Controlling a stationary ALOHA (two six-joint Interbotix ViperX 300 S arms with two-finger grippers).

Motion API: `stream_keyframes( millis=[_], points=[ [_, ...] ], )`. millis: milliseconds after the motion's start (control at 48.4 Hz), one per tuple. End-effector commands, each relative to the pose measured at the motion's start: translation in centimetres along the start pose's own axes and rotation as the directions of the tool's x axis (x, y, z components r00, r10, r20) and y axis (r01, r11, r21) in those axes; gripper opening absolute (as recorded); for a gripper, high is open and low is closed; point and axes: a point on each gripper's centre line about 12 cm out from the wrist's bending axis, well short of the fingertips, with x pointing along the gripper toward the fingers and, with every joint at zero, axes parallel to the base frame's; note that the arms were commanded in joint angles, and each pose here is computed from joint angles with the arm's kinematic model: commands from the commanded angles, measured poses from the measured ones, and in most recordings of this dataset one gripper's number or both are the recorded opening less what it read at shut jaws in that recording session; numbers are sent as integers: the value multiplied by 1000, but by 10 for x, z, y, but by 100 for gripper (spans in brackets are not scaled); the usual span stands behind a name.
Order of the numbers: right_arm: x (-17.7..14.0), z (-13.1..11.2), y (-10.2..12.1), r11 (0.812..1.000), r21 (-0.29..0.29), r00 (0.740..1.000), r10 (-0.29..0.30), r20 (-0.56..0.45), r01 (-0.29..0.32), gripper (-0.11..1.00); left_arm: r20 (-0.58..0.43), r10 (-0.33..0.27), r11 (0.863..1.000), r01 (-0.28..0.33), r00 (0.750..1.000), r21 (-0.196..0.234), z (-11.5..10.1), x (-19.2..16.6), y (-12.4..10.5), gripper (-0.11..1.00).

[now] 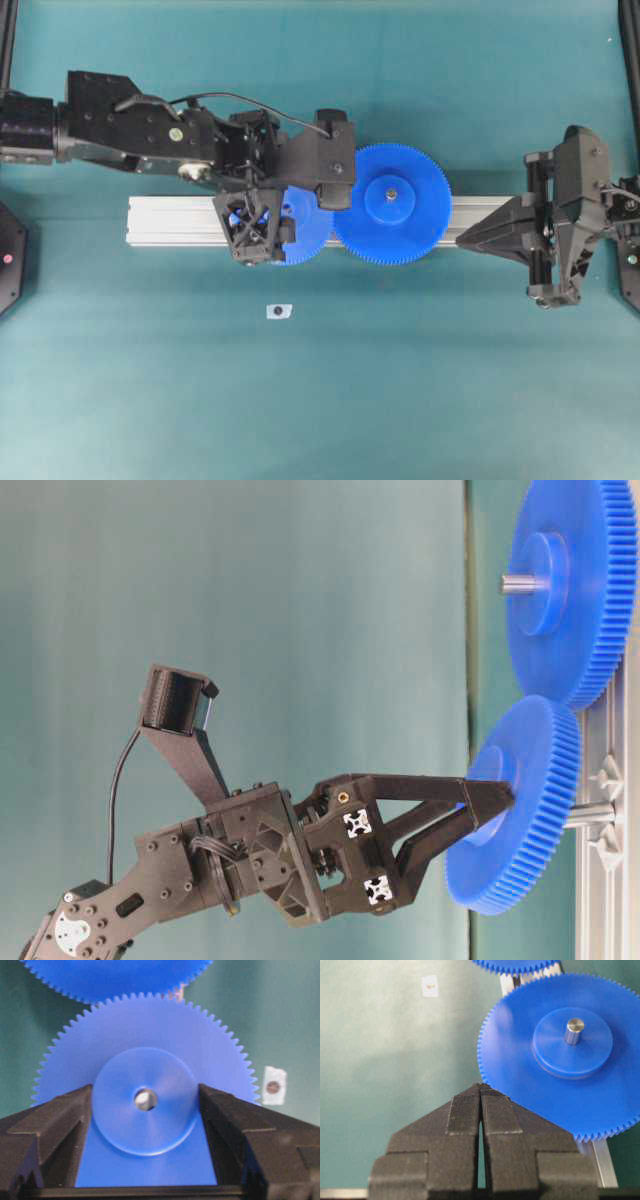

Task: Insert the small gear onto the shaft.
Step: 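Align the gear's bore with the shaft and push it on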

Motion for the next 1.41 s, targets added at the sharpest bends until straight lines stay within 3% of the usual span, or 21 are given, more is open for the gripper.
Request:
stream_keyframes(
  millis=[0, 703, 1157, 1385],
  points=[
    [-1, 5, 2, 1000, 8, 1000, 6, 19, -6, 1, 8, -3, 1000, 3, 1000, 13, 1, -7, -6, 71],
    [-1, 5, 1, 1000, 8, 1000, 5, 21, -5, 1, -36, -4, 1000, 4, 999, 11, -16, -5, -5, 71],
    [-1, 5, 1, 1000, 19, 1000, 5, 19, -5, 1, -11, -1, 1000, 1, 1000, 11, -13, -2, -4, 71],
    [-3, 3, 1, 1000, 24, 1000, 5, 19, -5, 1, -13, 9, 1000, -8, 1000, 10, -14, 1, 8, 71]
  ],
)
